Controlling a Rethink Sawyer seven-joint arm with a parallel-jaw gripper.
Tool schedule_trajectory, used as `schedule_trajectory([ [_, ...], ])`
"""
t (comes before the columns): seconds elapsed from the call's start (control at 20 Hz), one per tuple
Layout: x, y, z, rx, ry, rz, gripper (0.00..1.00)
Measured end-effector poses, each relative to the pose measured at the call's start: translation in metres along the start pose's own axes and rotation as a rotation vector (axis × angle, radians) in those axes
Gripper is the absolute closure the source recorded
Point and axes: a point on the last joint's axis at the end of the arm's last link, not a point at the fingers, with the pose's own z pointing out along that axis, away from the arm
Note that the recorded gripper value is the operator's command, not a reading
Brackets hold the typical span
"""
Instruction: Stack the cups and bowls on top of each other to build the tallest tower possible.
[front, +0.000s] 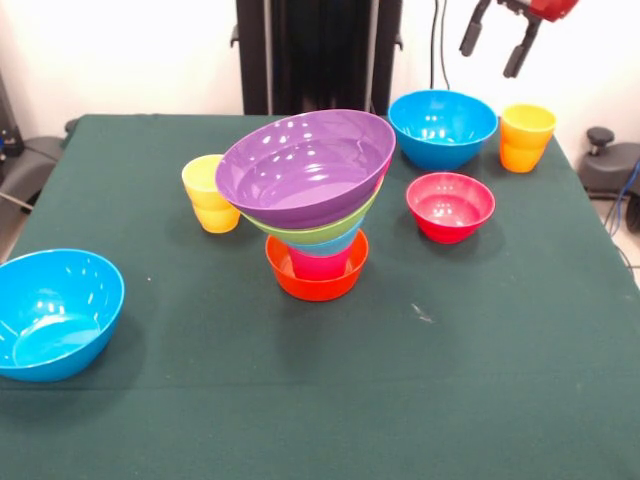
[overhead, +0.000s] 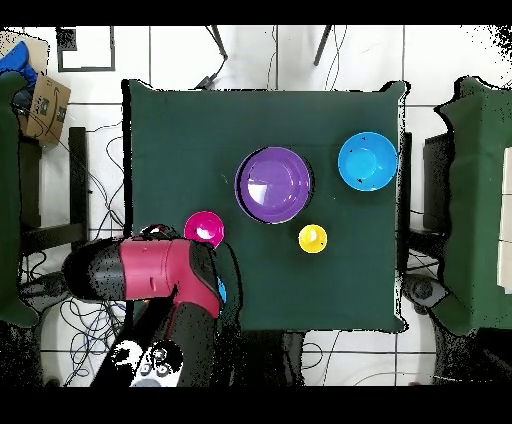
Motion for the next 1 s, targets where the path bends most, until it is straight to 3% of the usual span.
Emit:
schedule_trajectory([
  [0.35,-0.001,-0.013,0.016,-0.011,-0.001,0.031,0.0],
  [0.6,0.008,-0.009,0.031,-0.027,-0.009,0.029,0.0],
  [1.0,0.024,-0.001,0.053,-0.017,0.011,0.021,0.0],
])
